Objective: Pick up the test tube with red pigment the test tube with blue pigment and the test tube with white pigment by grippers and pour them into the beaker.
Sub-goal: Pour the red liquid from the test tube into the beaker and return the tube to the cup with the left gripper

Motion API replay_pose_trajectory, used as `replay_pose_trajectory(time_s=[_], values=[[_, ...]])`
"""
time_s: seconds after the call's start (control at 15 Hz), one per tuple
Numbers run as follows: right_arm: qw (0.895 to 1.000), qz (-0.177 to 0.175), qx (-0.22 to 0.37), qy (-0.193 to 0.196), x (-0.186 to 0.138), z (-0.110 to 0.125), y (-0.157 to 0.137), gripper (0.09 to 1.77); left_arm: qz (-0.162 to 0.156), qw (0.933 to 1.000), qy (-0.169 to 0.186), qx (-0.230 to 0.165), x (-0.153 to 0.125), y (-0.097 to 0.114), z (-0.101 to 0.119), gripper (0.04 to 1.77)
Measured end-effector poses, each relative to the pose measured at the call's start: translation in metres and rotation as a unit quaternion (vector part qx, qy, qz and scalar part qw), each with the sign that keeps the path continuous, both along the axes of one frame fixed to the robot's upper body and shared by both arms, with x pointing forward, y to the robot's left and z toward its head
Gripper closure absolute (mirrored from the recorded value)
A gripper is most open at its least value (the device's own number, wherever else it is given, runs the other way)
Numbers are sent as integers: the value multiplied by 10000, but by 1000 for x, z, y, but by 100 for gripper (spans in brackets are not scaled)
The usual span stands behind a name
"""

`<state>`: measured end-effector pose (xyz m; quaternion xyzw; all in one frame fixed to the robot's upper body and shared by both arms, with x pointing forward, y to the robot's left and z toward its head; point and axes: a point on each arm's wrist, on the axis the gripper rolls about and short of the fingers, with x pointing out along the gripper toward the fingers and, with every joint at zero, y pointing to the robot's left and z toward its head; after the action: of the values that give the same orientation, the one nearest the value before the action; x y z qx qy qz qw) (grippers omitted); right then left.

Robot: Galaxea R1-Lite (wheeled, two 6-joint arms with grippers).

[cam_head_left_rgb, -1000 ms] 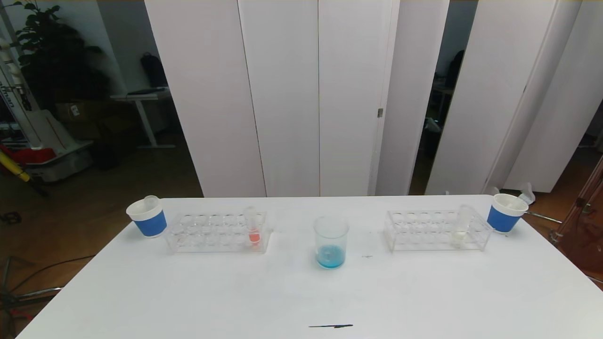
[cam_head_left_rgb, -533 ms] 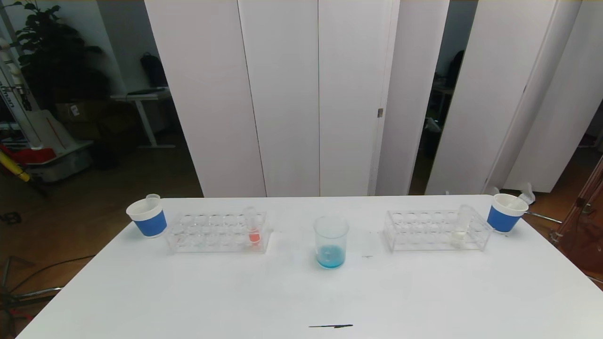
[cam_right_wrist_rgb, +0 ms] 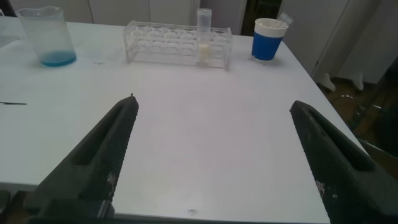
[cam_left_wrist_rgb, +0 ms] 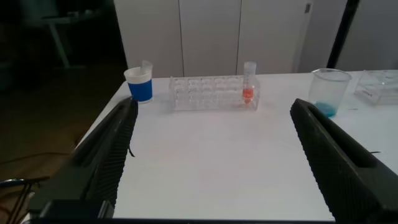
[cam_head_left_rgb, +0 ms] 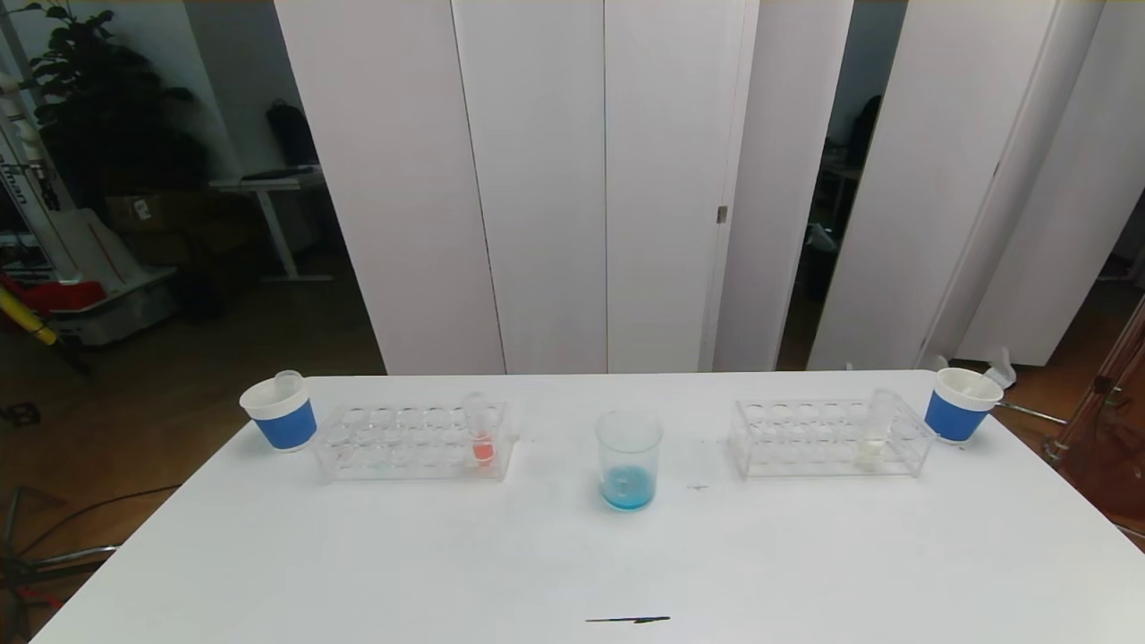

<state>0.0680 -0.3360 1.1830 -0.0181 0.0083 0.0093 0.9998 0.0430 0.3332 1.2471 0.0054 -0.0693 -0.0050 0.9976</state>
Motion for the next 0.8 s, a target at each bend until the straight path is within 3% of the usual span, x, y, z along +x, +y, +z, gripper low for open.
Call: replay_pose_trajectory(time_s=[0.13,0.33,0.6,0.8], values=[[10000,2,0,0,0,0,0,11,-49,9997,-256,4,-10,0,37,6],[10000,2,0,0,0,0,0,11,-84,9996,-276,9,-3,0,89,6],[10000,3,0,-2,0,0,0,11,-48,9999,-115,-9,50,0,142,6],[10000,1,2,-2,0,0,0,11,-12,9999,163,8,106,0,160,6]])
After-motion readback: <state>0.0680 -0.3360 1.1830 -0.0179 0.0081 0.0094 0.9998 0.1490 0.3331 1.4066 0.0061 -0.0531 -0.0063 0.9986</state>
